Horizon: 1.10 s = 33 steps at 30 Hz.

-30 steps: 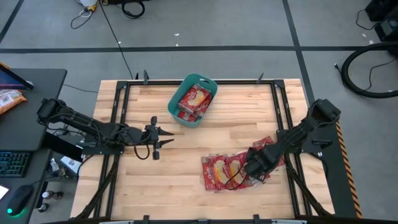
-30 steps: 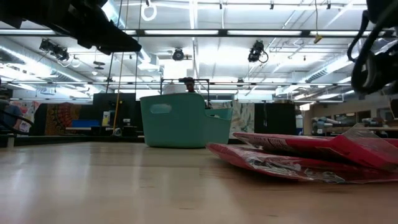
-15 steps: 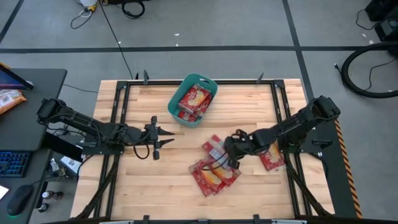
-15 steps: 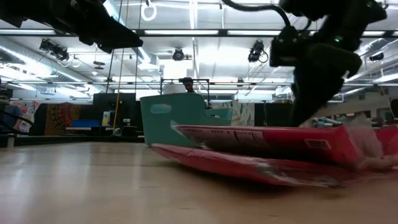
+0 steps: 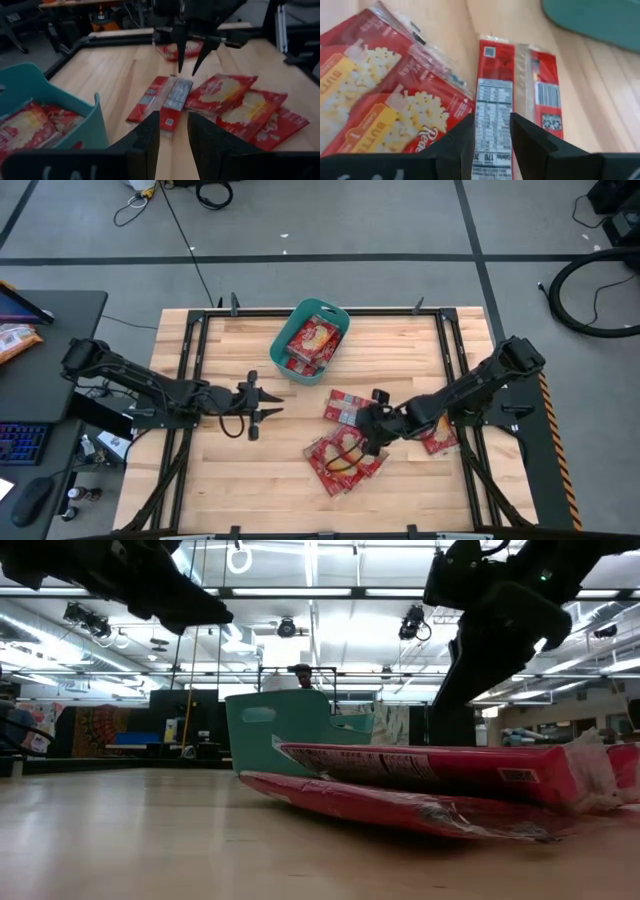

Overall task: Sort popcorn bags into baskets
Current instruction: Put the popcorn bag into the green bin

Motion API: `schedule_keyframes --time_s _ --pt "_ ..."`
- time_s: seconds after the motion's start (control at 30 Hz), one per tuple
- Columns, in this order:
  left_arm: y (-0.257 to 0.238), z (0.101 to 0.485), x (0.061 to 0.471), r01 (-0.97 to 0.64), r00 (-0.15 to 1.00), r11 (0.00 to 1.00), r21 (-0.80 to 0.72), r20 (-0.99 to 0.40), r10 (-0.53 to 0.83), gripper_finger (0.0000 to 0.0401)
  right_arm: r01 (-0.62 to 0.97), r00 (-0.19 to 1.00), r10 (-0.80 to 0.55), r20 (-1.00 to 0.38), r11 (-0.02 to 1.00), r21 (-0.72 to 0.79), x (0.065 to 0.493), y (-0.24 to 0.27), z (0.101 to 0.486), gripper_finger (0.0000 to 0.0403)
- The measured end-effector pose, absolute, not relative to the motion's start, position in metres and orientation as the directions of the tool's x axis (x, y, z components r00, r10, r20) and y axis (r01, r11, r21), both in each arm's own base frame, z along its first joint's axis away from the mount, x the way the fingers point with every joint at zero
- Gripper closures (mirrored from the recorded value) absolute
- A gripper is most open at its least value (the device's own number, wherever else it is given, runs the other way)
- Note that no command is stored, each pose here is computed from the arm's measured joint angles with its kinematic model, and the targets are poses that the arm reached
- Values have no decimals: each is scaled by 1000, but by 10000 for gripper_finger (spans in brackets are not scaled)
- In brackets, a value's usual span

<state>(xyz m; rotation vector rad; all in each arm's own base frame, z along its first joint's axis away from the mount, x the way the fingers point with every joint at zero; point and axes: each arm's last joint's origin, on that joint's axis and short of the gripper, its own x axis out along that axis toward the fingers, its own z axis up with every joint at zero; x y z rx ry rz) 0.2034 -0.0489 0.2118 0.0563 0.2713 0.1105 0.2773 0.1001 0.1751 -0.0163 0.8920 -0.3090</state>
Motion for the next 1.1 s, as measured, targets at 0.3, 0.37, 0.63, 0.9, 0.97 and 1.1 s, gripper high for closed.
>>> schedule_keyframes --time_s 0.3,0.37,0.63,0.9,0.97,1.1 --pt "-51 199 212 -94 943 991 99 -310 121 296 199 500 -302 -812 952 -232 282 101 147 217" --pt "-51 200 212 -95 945 991 98 -305 120 296 169 495 -294 -818 956 -241 281 102 146 197" --pt "-51 199 212 -95 944 991 98 -307 120 296 116 448 -338 -828 940 -320 278 104 135 117" --pt "-51 199 212 -94 943 991 100 -311 121 296 103 415 -403 -816 912 -398 281 104 117 120" --pt "-52 199 211 -93 943 991 100 -311 120 296 99 409 -407 -817 909 -404 281 104 117 133" --pt "-52 199 212 -93 943 991 100 -311 120 296 72 393 -414 -821 904 -422 279 103 116 174"
